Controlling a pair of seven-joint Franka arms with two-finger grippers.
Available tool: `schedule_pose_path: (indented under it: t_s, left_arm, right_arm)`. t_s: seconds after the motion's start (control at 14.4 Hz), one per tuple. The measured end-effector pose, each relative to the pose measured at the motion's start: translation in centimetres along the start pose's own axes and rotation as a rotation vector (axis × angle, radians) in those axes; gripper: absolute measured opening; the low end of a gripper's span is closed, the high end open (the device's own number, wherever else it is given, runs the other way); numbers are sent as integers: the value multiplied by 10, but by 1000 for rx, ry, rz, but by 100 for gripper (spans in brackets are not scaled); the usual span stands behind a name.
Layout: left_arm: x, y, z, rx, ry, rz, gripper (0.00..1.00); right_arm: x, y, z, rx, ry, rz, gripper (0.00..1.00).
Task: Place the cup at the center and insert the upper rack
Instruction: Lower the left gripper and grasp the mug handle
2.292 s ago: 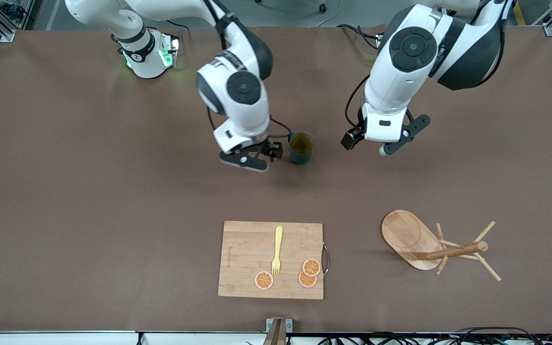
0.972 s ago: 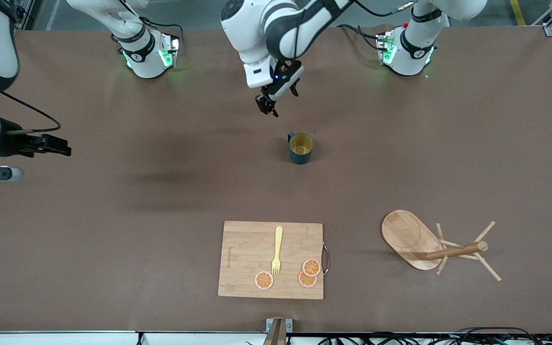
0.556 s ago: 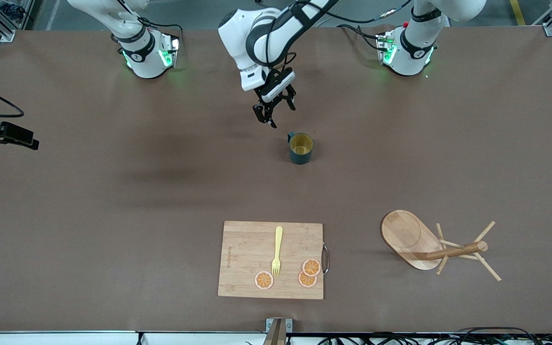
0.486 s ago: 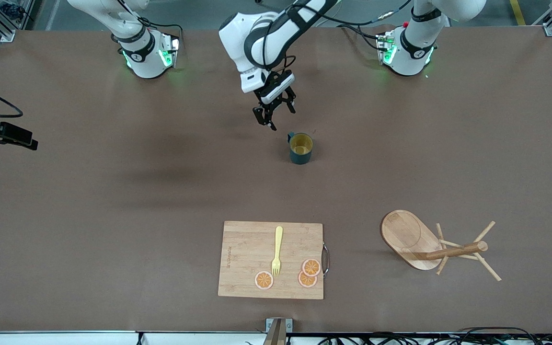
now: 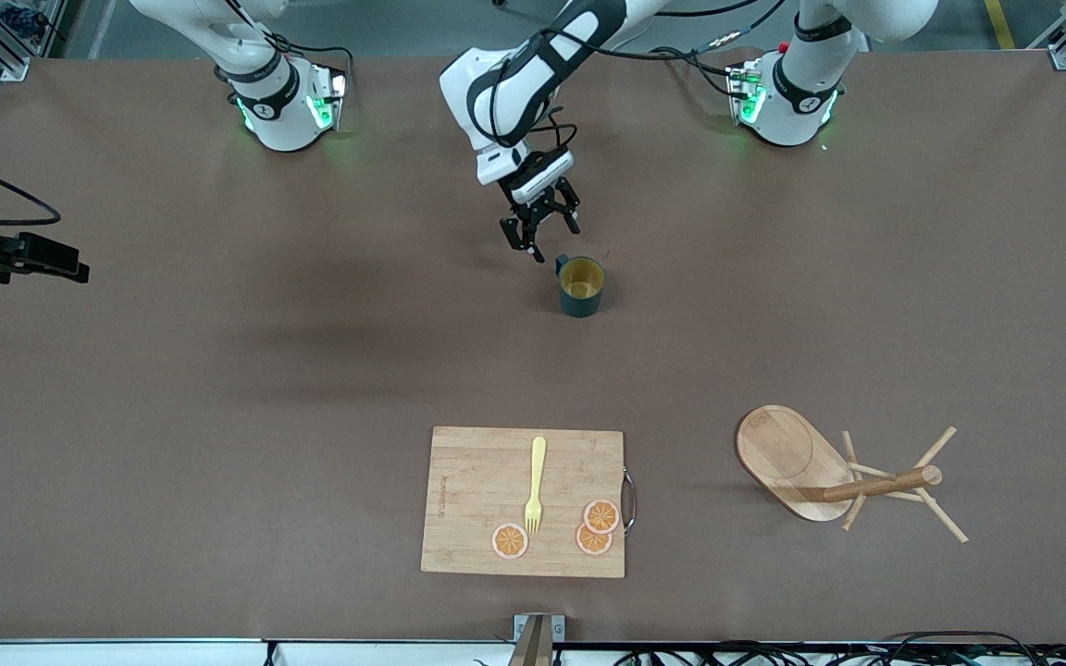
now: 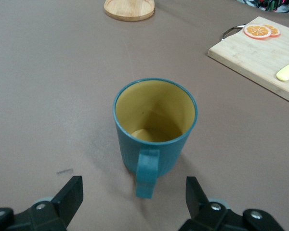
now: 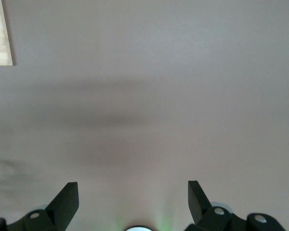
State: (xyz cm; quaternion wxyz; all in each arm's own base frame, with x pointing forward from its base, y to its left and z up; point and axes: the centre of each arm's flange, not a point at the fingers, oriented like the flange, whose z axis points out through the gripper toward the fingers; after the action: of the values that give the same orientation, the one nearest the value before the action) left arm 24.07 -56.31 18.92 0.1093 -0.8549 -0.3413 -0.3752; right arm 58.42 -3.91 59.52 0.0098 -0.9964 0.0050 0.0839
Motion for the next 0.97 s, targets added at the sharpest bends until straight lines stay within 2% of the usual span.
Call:
schedule_pose_path:
  t_s: [0.28,0.35,0.42,0.56,0.62,0.69,0.76,0.9,0.97]
  left_arm:
    - [-9,-4,12,-45,39,31,90]
    - [-11,-5,15,-49,42,37,84]
    - [-13,-5,17,-54,46,43,84]
    - [-15,-5,21,-63,56,52,73]
    - [-15,-5,23,-64,58,54,72]
    - [-15,-5,24,-63,59,54,65]
    - [-16,-5,26,-61,60,54,65]
    - [-15,-4,27,-60,61,52,51]
    - [-14,-3,27,-61,61,49,50]
  right_arm:
    - [-11,0,-8,2,-17,2,100]
    - [-13,0,-9,2,-15,2,100]
    - [-13,0,-11,2,-12,3,100]
    - [-15,0,-13,2,-7,3,100]
    - [-16,0,-15,2,-2,3,100]
    - [-19,0,-18,1,8,3,100]
    - [-23,0,-22,1,27,2,100]
    - [-36,0,-27,1,67,2,100]
    - [-44,0,-30,2,79,2,100]
